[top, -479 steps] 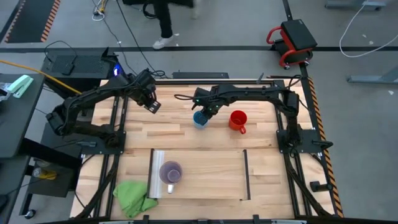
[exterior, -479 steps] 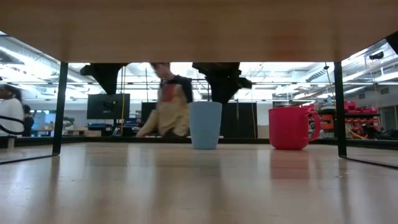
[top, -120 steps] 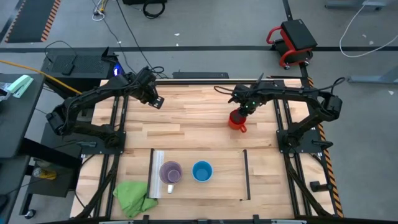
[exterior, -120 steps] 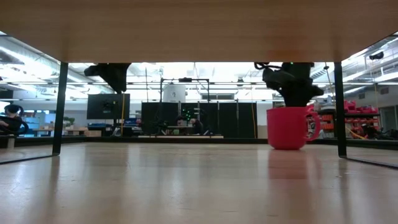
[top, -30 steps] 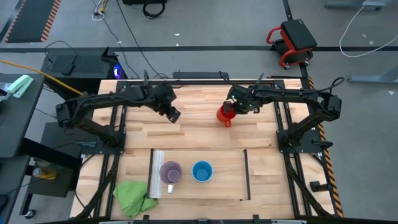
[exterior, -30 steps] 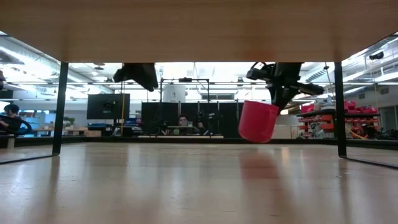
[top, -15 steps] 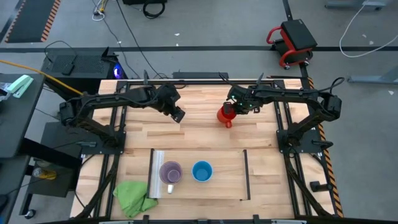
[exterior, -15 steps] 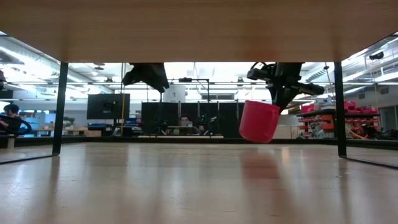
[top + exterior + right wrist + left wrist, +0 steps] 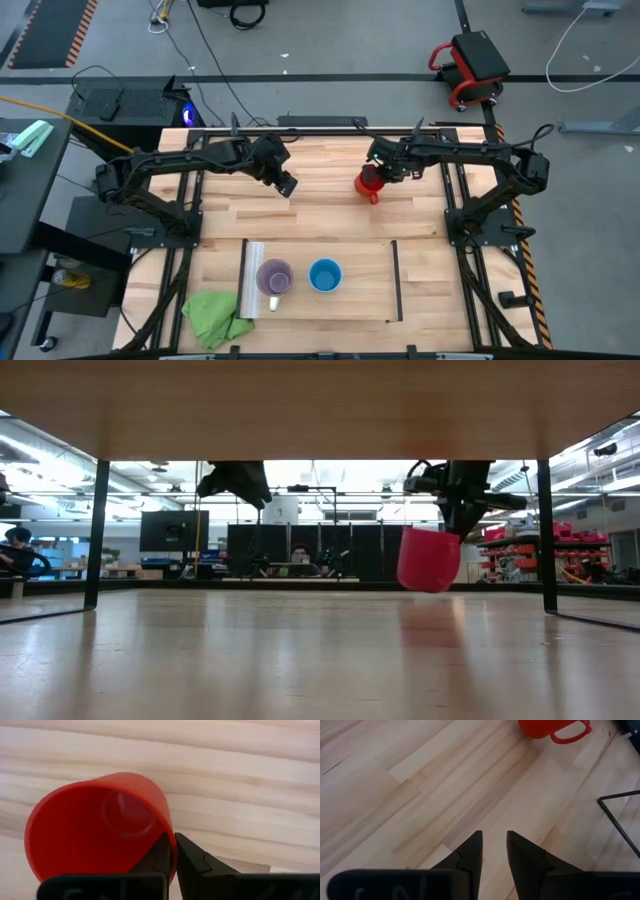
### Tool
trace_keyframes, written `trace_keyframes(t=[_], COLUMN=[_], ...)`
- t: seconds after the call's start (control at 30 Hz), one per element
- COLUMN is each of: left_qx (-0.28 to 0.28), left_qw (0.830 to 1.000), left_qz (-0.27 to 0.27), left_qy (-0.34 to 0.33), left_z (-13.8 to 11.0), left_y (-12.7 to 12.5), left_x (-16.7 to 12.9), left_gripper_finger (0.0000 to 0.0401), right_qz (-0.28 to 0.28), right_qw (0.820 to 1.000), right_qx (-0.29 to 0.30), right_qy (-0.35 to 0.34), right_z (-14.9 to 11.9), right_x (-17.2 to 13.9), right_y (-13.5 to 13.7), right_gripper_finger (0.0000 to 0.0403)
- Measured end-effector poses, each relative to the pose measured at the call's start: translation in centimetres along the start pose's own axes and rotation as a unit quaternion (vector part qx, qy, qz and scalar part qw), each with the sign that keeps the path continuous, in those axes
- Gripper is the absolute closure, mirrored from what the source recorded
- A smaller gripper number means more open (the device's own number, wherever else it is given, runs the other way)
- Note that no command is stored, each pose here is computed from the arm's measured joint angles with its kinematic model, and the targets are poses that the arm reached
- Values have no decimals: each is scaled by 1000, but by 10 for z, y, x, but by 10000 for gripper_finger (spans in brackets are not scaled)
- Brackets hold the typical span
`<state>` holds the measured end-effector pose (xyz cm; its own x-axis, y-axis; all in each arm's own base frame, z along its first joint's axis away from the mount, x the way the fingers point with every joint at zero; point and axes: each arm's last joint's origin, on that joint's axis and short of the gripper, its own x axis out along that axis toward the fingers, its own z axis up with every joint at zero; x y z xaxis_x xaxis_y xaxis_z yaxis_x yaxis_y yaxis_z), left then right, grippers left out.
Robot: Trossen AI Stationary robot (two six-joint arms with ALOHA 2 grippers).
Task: Stack small to large cups/mugs on shelf
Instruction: Put the red mug on the shelf
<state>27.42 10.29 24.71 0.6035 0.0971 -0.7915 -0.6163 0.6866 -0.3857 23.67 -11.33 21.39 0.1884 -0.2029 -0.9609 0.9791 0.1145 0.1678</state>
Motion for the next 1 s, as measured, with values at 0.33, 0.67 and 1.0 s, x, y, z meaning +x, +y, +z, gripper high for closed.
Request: trace_keyframes(t=[0.33,0.67,1.0], left_qx=[-3,-3,-4], left_qw=[1000,1000,1000], left_qz=[0,0,0], left_qy=[1,0,0], left_z=[0,0,0], left_y=[0,0,0], left_x=[0,0,0], left_gripper_finger=[302,307,304], right_qz=[-26,-29,-24], right_qw=[1000,999,1000], right_qx=[-3,-14,-18], right_qy=[4,3,9], right_z=[0,0,-1], right_x=[0,0,0], right_y=[-6,-6,-5], right_gripper_finger=[383,383,355])
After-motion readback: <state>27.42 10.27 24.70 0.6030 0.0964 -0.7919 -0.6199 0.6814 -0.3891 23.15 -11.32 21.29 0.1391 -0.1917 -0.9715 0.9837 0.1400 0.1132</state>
